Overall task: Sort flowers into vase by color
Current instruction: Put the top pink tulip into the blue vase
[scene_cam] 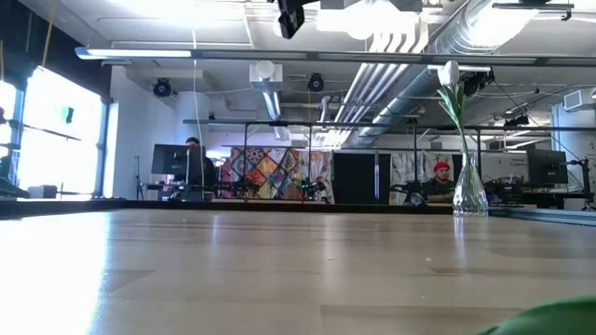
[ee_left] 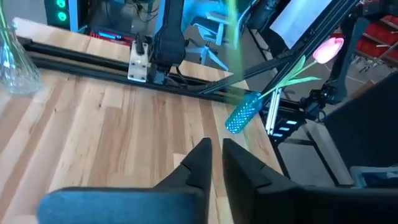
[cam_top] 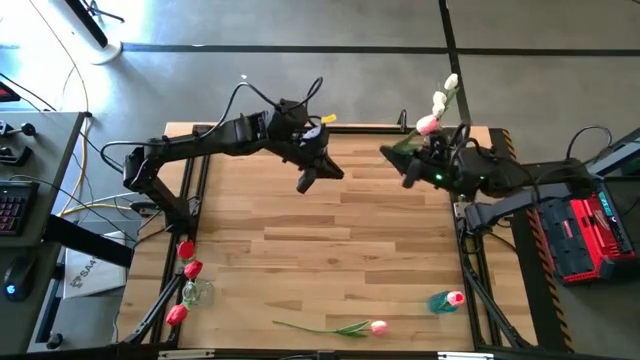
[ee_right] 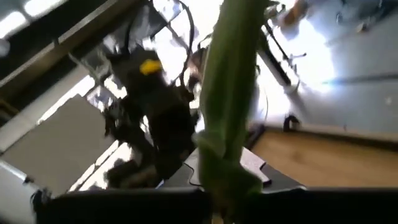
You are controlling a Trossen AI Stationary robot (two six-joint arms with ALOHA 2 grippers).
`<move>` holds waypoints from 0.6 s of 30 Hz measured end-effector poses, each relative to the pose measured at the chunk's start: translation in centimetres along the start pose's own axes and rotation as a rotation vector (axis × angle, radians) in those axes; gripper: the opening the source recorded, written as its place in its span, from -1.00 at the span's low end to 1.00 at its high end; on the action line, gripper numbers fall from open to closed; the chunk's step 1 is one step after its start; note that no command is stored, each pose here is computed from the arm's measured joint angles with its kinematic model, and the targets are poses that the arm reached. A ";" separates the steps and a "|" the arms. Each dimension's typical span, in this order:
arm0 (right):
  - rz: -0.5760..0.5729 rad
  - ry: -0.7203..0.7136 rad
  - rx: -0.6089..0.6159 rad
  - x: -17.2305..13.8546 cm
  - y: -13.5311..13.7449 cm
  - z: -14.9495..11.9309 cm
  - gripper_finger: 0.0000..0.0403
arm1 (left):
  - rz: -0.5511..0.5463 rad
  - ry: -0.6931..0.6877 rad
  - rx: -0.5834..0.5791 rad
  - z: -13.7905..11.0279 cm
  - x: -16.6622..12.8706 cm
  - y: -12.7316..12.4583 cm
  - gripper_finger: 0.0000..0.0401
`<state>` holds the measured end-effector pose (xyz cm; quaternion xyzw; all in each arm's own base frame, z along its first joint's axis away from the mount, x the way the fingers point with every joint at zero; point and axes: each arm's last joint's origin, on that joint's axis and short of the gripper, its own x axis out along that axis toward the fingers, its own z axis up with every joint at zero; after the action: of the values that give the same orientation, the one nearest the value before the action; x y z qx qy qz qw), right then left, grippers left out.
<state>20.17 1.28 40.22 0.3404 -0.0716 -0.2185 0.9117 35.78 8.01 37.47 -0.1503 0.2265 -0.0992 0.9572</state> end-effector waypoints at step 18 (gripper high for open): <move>0.170 0.486 0.049 -8.4 -2.0 0.1 -1.00 | 0.139 0.141 -0.084 -2.1 1.6 -2.2 -0.46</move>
<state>11.99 3.65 39.17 0.3977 0.1158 -0.0509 0.9088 35.93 5.02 35.72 -0.1667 0.3071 -0.0335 0.9364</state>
